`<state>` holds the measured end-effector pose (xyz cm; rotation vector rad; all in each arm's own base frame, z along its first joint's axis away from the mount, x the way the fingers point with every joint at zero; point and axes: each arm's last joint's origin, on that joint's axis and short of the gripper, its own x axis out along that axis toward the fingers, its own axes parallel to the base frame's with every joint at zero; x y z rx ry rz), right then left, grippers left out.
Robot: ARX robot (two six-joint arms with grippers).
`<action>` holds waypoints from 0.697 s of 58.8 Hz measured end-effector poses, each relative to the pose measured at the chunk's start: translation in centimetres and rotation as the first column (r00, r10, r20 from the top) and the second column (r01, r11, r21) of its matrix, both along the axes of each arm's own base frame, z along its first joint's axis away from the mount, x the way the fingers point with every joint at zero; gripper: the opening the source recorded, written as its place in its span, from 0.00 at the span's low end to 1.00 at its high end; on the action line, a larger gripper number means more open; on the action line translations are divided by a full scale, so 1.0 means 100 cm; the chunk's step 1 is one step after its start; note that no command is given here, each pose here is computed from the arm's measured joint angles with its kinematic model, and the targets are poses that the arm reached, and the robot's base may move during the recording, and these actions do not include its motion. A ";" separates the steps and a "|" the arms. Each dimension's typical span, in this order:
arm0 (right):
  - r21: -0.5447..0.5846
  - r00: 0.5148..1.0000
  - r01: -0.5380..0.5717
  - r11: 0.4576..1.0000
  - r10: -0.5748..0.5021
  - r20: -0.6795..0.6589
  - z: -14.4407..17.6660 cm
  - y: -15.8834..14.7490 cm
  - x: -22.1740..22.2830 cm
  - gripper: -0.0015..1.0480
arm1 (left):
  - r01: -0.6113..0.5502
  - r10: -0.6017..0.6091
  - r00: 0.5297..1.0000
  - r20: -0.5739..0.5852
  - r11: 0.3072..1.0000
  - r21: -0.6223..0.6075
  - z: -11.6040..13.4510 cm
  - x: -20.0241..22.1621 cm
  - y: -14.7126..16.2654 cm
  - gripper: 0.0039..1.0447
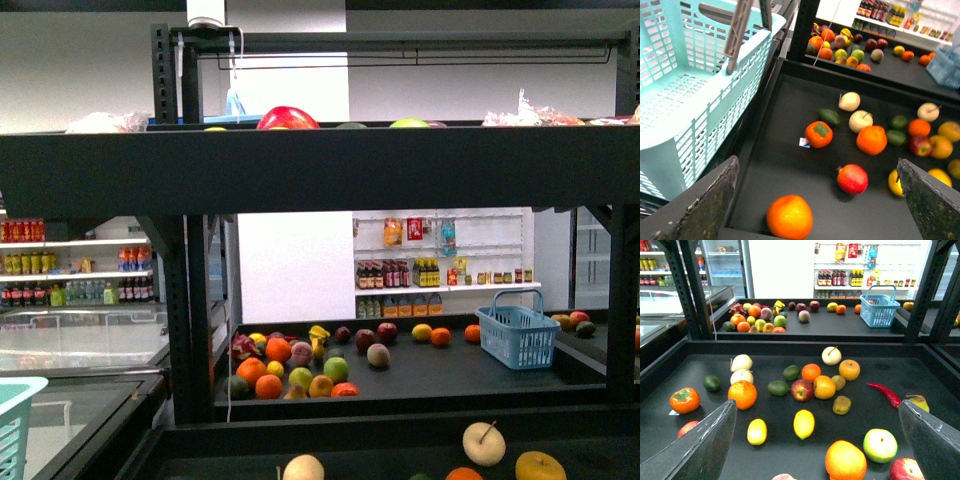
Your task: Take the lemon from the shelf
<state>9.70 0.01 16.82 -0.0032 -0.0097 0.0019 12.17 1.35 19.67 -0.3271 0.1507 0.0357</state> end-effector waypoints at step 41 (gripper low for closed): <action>0.000 1.000 0.000 1.000 0.000 0.000 0.000 0.000 0.000 0.93 | -0.210 0.094 0.976 -0.196 0.642 -0.737 0.103 0.175 0.145 0.93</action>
